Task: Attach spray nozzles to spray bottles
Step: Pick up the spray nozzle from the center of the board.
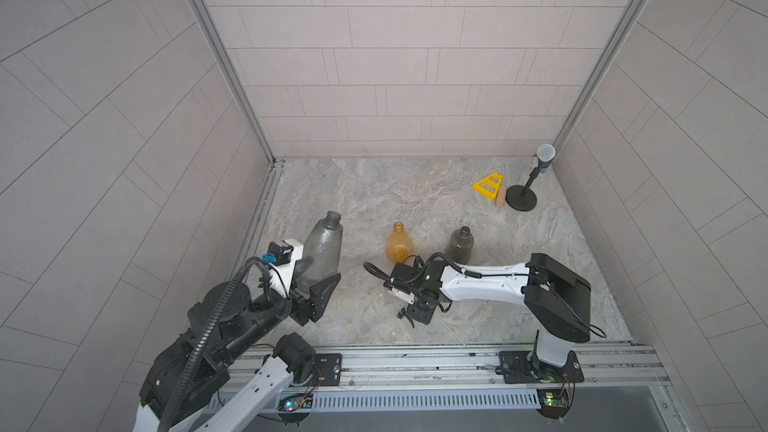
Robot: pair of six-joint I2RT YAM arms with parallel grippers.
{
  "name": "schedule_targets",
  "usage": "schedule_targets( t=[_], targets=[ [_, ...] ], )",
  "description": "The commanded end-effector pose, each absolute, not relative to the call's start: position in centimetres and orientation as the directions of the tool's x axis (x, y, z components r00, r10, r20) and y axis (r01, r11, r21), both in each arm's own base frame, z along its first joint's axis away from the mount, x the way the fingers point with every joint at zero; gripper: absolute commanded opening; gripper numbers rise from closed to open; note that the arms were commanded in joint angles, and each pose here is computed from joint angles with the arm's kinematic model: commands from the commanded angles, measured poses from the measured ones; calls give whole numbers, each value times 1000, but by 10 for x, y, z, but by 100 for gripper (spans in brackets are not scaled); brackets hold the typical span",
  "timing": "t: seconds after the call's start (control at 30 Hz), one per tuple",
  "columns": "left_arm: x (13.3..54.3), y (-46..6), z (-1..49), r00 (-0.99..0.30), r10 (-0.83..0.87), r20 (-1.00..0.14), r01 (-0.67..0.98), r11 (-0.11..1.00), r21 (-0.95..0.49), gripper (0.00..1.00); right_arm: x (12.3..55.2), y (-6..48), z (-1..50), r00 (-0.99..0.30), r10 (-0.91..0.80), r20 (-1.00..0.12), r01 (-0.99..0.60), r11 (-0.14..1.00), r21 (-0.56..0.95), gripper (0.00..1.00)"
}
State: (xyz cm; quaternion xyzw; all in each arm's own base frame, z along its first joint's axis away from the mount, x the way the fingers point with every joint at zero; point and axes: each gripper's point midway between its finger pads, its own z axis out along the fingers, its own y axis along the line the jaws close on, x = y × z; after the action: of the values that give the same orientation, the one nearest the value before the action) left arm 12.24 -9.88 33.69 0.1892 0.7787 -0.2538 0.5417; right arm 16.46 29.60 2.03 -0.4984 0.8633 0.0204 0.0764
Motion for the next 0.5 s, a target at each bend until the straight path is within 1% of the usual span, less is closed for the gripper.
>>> schedule_targets(
  t=[0.0,0.27,0.47],
  targets=[
    [118,-99,348,-305,0,-952,589,786,-189,0,171,293,36,-503,-838,-209,-850,524,-58,29],
    [118,-102,349,-298,-4,-954,602,775,-191,0,173,295,73,-536,-766,-354,-815,579,-20,27],
    [118,-105,350,-296,-8,-955,613,765,-197,0,170,280,100,-560,-701,-441,-785,620,11,27]
  ],
)
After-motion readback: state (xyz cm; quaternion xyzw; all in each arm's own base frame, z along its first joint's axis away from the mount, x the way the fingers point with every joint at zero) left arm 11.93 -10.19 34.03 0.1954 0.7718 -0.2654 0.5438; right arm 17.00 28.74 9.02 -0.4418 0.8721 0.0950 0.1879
